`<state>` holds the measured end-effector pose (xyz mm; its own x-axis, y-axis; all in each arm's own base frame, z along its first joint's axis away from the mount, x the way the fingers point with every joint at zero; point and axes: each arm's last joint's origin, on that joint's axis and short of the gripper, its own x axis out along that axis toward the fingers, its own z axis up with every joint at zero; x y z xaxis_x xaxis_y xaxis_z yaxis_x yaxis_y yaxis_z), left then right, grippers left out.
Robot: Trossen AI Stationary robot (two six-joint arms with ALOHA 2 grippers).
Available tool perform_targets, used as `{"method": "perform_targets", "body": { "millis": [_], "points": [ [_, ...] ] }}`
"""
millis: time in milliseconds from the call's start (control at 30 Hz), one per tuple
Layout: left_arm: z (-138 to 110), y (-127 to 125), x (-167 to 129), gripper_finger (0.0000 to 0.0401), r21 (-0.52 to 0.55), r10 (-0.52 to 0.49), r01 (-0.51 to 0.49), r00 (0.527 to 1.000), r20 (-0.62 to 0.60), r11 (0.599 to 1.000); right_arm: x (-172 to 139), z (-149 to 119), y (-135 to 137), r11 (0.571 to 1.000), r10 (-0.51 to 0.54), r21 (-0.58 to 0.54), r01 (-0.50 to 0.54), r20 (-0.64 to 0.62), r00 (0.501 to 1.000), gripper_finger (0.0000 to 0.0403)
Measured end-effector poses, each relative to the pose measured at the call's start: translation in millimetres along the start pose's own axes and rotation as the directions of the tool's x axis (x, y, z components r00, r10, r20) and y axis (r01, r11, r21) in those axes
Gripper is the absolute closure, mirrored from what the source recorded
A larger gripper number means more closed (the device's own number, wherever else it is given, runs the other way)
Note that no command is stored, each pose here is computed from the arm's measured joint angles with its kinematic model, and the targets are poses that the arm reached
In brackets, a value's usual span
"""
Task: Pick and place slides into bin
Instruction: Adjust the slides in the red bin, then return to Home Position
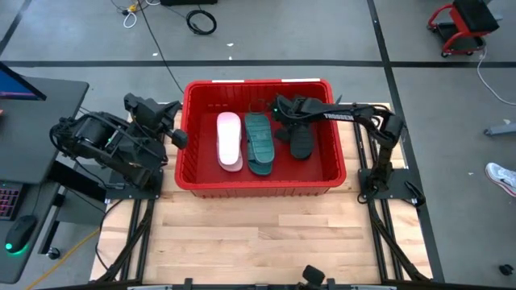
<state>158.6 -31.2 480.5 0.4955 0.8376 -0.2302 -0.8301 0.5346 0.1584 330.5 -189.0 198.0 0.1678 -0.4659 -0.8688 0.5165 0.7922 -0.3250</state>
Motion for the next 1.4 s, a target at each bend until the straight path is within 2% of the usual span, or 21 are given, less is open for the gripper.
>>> {"method": "perform_targets", "body": {
  "millis": [100,200,267,333,467,633,767,867,967,1033,1100,1167,1233,1333,1400],
  "points": [
    [-1.0,1.0,0.0,0.0370,0.014,0.003,-0.003,1.000,-0.004,1.000,-16.4,2.0,-6.8,0.999,0.020,0.037,-0.022,0.048,0.999,0.0399],
    [-1.4,1.7,-1.4,0.0371,0.002,-0.003,0.003,1.000,-0.004,1.000,-45.3,4.8,-16.3,0.997,0.036,0.066,-0.045,0.143,0.989,0.0399],
    [-1.3,4.7,-4.7,0.0377,-0.006,-0.021,0.021,1.000,0.001,1.000,-69.4,6.5,-22.8,0.992,0.080,0.079,-0.101,0.236,0.968,0.0399],
    [-1.2,7.5,-8.0,0.0386,-0.018,-0.039,0.040,0.999,0.007,0.999,-95.9,8.2,-29.3,0.979,0.146,0.082,-0.186,0.352,0.925,0.0400],
    [-5.1,7.2,-14.5,0.0395,-0.058,-0.076,0.077,0.997,0.022,0.995,-145.8,6.8,-33.8,0.931,0.315,-0.020,-0.363,0.545,0.777,0.0399],
    [-28.9,-8.2,-20.4,0.0388,-0.086,-0.143,0.142,0.990,0.004,0.986,-199.8,-2.6,-26.8,0.844,0.482,-0.183,-0.504,0.670,0.565,0.0396],
    [-56.3,-29.8,-21.7,0.0396,-0.075,-0.186,0.184,0.982,-0.025,0.980,-241.3,-14.3,-10.9,0.782,0.566,-0.312,-0.540,0.718,0.405,0.0397],
    [-74.4,-47.1,-18.9,0.0394,-0.083,-0.225,0.219,0.972,-0.071,0.972,-264.2,-21.6,1.9,0.744,0.608,-0.391,-0.542,0.732,0.307,0.0398],
    [-87.7,-68.6,-16.6,0.0393,-0.130,-0.316,0.300,0.941,-0.119,0.945,-281.6,-27.3,12.4,0.706,0.639,-0.446,-0.550,0.736,0.223,0.0398],
    [-94.6,-85.7,-16.4,0.0396,-0.146,-0.413,0.395,0.901,-0.134,0.907,-289.4,-29.6,18.9,0.683,0.656,-0.475,-0.554,0.733,0.179,0.0397],
    [-99.3,-102.9,-16.7,0.0396,-0.146,-0.523,0.506,0.844,-0.117,0.850,-294.5,-31.6,25.3,0.661,0.672,-0.496,-0.563,0.725,0.151,0.0398],
    [-101.8,-118.1,-15.7,0.0392,-0.134,-0.641,0.629,0.764,-0.077,0.766,-299.0,-33.9,31.5,0.637,0.689,-0.513,-0.575,0.713,0.128,0.0399],
    [-102.0,-130.1,-12.8,0.0391,-0.142,-0.744,0.736,0.669,-0.002,0.662,-304.3,-36.4,38.0,0.610,0.705,-0.530,-0.589,0.702,0.098,0.0400],
    [-101.6,-140.0,-4.0,0.0396,-0.136,-0.838,0.846,0.531,0.130,0.515,-318.8,-41.8,47.5,0.569,0.720,-0.582,-0.581,0.694,0.011,0.0400],
    [-105.4,-142.6,6.7,0.0396,-0.128,-0.870,0.887,0.461,0.175,0.444,-330.4,-47.1,51.8,0.552,0.721,-0.617,-0.560,0.691,-0.051,0.0399]
  ]
}}
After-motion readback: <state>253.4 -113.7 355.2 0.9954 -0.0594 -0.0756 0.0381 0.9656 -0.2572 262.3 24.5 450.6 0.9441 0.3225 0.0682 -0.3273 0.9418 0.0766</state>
